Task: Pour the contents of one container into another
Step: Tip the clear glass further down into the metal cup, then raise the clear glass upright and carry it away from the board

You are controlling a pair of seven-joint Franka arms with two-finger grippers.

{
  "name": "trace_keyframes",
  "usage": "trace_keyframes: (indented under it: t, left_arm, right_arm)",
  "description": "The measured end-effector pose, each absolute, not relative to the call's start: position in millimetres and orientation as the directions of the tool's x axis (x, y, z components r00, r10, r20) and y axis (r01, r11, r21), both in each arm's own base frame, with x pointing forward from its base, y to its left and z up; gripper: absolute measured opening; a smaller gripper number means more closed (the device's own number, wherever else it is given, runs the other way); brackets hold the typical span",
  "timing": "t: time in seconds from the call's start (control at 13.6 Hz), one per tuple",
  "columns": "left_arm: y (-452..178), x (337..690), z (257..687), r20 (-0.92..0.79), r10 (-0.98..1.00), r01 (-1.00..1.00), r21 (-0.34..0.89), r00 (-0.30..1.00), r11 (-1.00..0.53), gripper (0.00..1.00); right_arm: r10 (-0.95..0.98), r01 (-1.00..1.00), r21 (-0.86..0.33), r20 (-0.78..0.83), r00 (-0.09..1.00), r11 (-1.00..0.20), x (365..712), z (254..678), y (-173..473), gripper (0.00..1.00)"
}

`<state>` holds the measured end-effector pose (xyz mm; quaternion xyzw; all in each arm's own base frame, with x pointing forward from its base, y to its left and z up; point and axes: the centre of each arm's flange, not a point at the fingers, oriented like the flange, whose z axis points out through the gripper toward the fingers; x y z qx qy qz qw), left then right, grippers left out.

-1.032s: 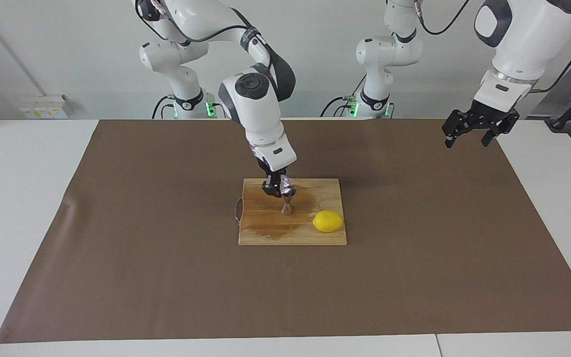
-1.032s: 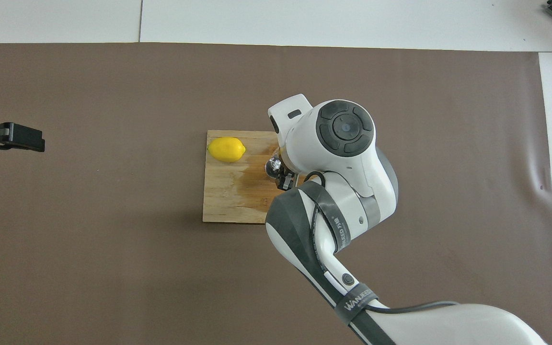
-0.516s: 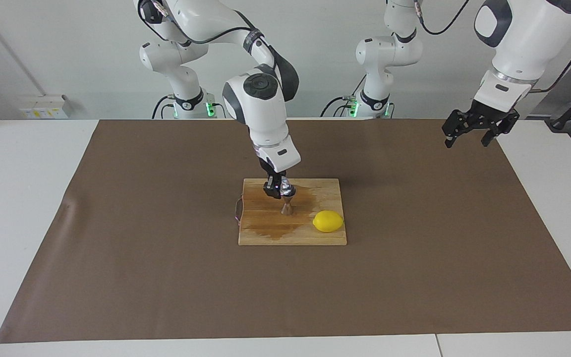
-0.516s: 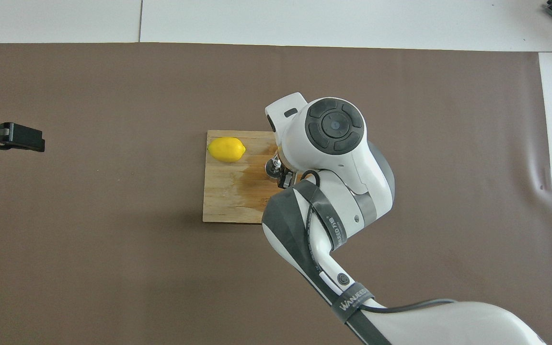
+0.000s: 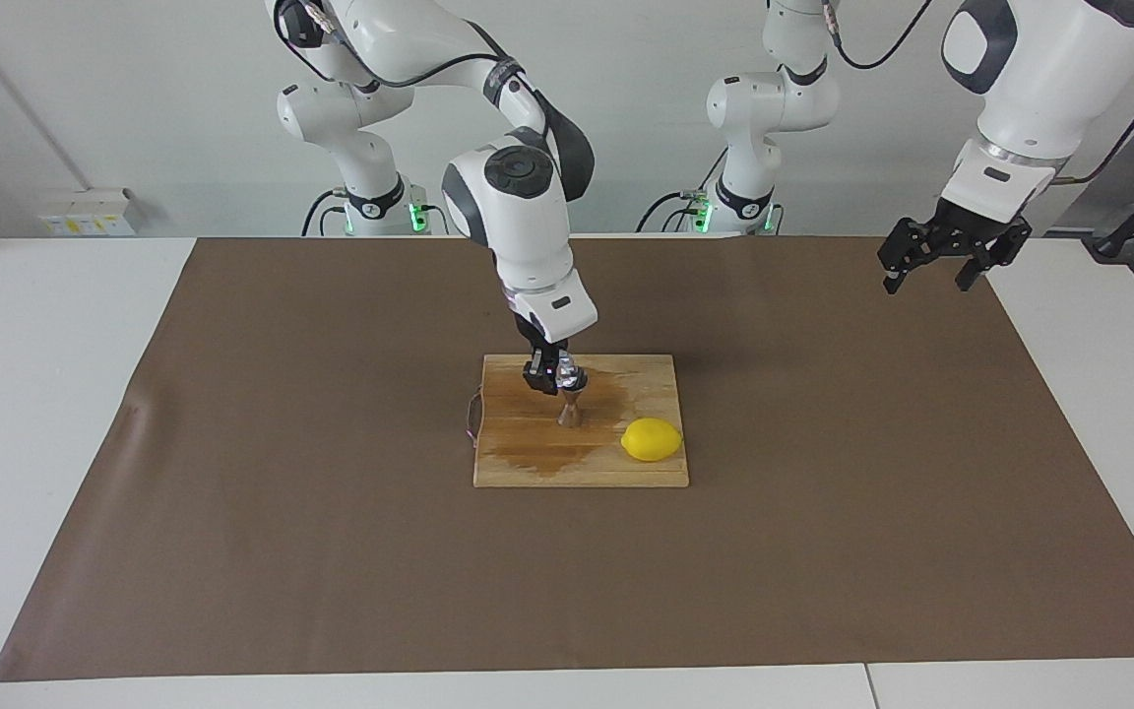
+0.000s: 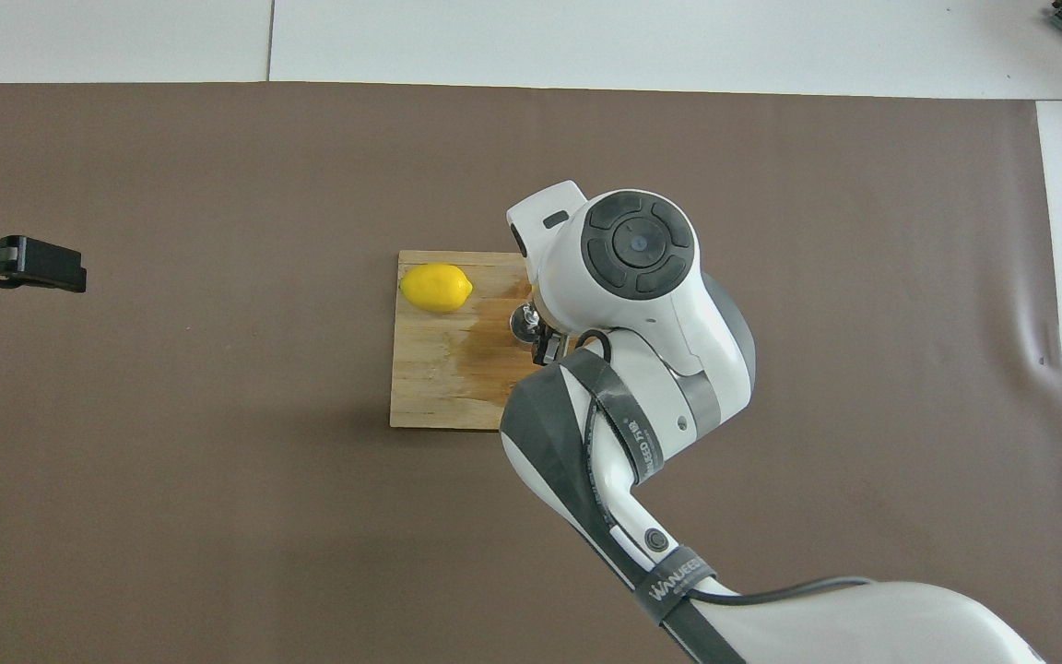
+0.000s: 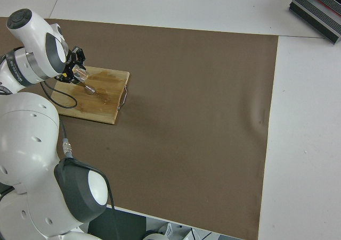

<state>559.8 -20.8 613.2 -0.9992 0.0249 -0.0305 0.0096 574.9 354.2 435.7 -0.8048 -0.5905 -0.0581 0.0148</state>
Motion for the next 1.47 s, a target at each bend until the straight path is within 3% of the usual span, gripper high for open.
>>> trace_keyframes:
  t: [1.11,1.47]
  left_arm:
    - [-21,560,613,0.06,-0.05,-0.049,-0.021,0.997,-0.999,1.0]
    - [-21,560,613,0.06,-0.05,-0.049,-0.021,0.997,-0.999,1.0]
  right_arm:
    - [0.943,0.944,0.055,0.098,0.319,-0.325,576,442,354,0.48]
    - [0.876,0.909,-0.063,0.248,0.414,-0.412,594,458,328,0.48]
